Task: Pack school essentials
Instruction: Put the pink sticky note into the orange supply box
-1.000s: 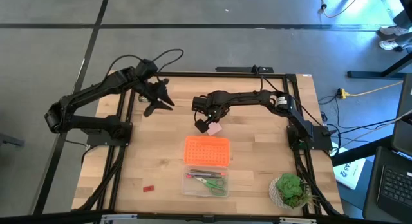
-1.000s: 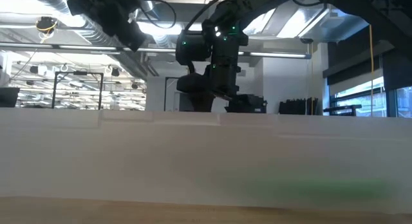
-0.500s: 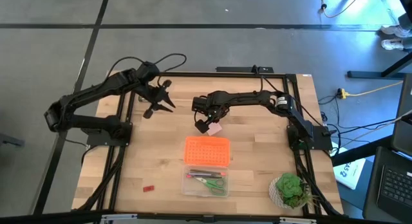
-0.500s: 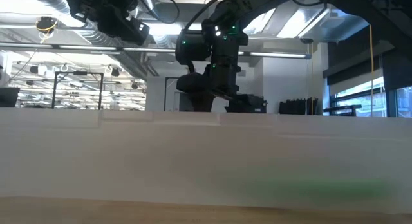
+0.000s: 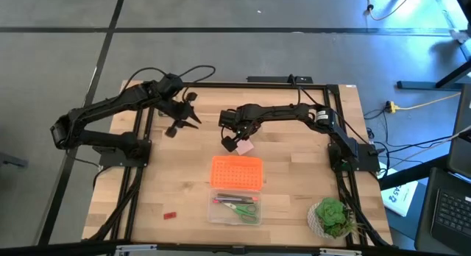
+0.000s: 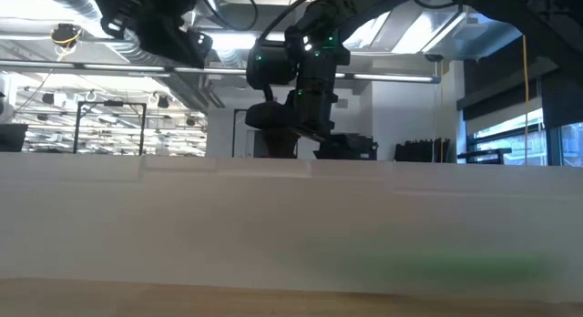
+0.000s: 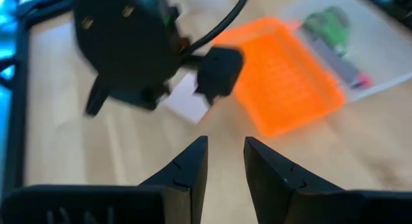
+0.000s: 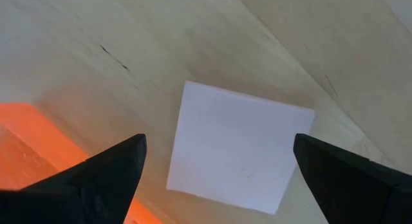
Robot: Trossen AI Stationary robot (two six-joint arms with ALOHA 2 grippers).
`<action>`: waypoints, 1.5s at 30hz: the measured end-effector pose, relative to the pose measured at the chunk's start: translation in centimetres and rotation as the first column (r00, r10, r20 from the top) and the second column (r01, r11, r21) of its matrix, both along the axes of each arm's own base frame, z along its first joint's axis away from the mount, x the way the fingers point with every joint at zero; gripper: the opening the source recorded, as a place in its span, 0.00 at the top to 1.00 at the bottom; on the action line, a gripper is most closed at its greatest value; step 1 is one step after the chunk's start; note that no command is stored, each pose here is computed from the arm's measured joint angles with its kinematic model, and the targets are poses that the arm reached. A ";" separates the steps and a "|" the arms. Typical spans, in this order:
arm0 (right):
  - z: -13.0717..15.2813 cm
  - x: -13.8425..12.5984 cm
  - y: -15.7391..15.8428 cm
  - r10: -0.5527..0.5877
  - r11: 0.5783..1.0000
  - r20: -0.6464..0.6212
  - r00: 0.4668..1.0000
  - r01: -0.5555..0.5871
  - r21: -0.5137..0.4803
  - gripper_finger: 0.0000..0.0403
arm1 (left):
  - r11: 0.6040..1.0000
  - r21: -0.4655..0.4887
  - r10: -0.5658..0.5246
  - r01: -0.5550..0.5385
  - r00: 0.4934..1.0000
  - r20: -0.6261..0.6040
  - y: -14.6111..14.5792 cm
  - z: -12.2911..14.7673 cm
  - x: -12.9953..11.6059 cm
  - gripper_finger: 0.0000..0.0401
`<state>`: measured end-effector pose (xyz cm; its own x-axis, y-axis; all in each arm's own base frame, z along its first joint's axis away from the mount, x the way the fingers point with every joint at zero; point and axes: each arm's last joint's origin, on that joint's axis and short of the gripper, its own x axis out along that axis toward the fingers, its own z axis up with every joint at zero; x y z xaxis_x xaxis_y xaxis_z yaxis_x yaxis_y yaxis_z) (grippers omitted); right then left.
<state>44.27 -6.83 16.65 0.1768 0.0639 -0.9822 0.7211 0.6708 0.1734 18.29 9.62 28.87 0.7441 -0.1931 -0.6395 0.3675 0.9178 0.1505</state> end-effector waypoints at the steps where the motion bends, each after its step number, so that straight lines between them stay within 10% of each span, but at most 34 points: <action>1: 0.0 0.0 0.0 0.000 1.000 0.002 1.000 0.000 0.000 0.02 | 1.000 0.019 0.017 -0.017 1.000 -0.012 0.0 0.0 0.0 0.77; 16: 0.0 0.1 0.1 0.011 0.999 0.019 1.000 -0.011 0.039 0.02 | 0.936 0.272 0.266 -0.224 0.956 -0.126 1.0 -0.3 -0.3 0.77; 45: -0.2 0.0 3.5 -0.081 0.988 -0.057 0.995 0.073 -0.136 0.01 | 0.931 0.282 0.276 -0.232 0.952 -0.130 1.1 -0.3 -0.3 0.77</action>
